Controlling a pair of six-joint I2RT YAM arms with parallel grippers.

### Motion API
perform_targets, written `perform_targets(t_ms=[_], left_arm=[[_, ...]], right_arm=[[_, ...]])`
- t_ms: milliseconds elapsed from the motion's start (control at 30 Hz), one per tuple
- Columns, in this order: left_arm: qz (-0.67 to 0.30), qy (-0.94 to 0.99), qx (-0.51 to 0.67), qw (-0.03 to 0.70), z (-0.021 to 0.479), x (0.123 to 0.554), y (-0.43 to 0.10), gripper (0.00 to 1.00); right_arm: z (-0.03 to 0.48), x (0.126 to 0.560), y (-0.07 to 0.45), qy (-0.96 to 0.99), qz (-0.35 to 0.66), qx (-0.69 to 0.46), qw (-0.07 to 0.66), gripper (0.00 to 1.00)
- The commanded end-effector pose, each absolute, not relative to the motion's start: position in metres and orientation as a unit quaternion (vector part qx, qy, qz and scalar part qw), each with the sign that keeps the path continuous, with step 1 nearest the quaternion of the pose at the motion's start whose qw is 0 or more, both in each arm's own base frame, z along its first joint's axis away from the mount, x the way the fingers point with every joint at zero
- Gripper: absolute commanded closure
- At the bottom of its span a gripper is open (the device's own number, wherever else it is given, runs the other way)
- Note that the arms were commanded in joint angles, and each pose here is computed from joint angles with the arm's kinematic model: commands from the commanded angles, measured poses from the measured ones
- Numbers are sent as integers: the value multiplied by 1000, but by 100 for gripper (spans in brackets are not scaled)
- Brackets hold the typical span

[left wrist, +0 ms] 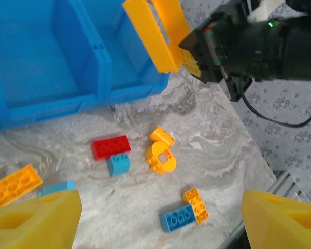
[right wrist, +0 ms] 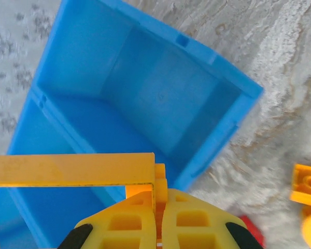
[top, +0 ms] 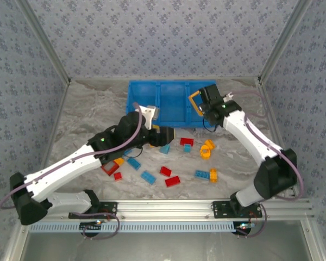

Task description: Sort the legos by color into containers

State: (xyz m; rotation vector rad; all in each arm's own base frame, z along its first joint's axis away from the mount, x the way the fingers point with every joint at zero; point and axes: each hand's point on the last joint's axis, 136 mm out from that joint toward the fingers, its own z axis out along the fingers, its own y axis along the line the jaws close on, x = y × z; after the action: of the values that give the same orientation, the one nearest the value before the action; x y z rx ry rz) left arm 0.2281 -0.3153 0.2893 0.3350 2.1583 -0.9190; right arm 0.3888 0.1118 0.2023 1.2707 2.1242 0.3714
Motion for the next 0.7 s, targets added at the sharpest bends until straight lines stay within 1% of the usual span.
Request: perform_targets(t_ms=[0, 67, 167, 233, 433, 667], left_arm=[[-365, 815, 143, 427, 319, 243, -332, 19], [-356, 816, 149, 430, 317, 247, -337, 19], [-338, 816, 156, 443, 316, 250, -339, 19], [-324, 817, 161, 449, 313, 252, -340, 19], [-312, 823, 164, 447, 305, 251, -336, 19], [-307, 825, 166, 444, 303, 246, -333, 19]], right_arm=[[197, 404, 97, 769, 92, 553, 305, 100], [188, 414, 98, 759, 77, 577, 291, 100], [161, 418, 98, 746, 52, 622, 234, 100], [144, 429, 102, 742, 52, 635, 210, 100], [116, 444, 102, 733, 38, 655, 180, 100], [80, 455, 110, 728, 40, 673, 129, 100]])
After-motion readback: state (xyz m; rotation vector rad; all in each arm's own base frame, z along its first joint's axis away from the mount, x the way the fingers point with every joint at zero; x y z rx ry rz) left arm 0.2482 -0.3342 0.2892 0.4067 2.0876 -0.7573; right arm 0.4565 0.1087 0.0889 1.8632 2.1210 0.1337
